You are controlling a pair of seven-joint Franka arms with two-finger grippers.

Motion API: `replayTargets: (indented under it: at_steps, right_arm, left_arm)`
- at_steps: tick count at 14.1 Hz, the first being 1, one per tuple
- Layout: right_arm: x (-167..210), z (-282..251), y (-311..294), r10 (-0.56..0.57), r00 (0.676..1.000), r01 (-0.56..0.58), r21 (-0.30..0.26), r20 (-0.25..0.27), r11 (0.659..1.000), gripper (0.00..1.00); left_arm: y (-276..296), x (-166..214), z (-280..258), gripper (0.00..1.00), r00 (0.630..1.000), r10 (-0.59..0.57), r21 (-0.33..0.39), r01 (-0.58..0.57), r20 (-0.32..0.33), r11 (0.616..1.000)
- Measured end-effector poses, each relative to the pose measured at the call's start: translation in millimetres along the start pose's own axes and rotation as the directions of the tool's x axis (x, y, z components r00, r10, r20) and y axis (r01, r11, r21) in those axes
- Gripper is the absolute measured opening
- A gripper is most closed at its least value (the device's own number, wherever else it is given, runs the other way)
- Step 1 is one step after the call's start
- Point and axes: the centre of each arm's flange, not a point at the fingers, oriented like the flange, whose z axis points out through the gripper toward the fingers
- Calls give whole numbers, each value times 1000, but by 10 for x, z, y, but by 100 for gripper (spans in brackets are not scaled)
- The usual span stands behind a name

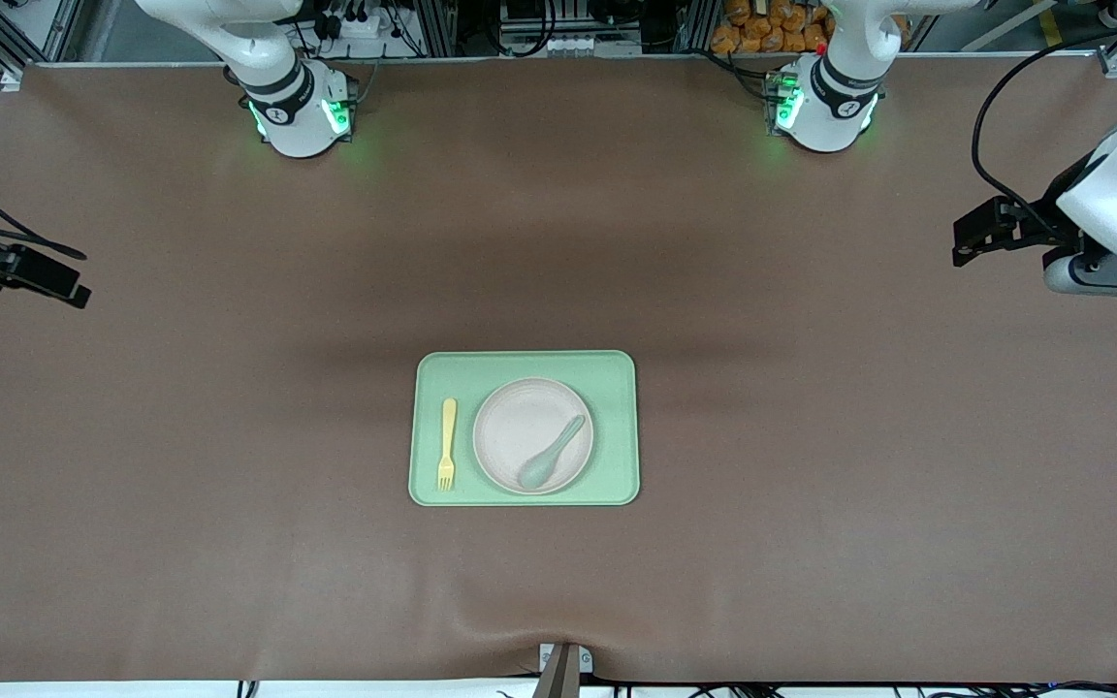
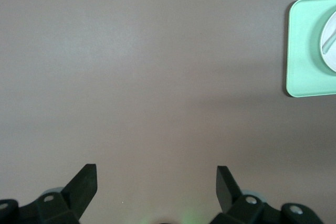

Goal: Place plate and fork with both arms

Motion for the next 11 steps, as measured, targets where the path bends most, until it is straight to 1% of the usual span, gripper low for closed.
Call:
replayTargets:
  at_steps: [3, 4, 5, 8, 11]
  right_arm:
    - [28, -111, -20, -14, 999, 15, 11, -50, 1000, 100]
    - [16, -151, -51, -20, 998, 21, 13, -58, 1000, 100]
    - [7, -176, -57, -22, 998, 23, 15, -61, 1000, 100]
    - [-32, -206, 11, -17, 999, 18, 25, -45, 1000, 100]
    - [-144, -239, 93, -6, 998, 8, 33, -65, 999, 100]
  left_arm:
    - [-1, 1, -1, 100, 1000, 0, 0, 0, -1, 1000]
    - [0, 1, -1, 100, 1000, 0, 0, 0, -1, 1000]
    - [0, 1, -1, 100, 1000, 0, 0, 0, -1, 1000]
    - [0, 1, -1, 100, 1000, 0, 0, 0, -1, 1000]
    - [0, 1, -2, 100, 1000, 0, 0, 0, -1, 1000]
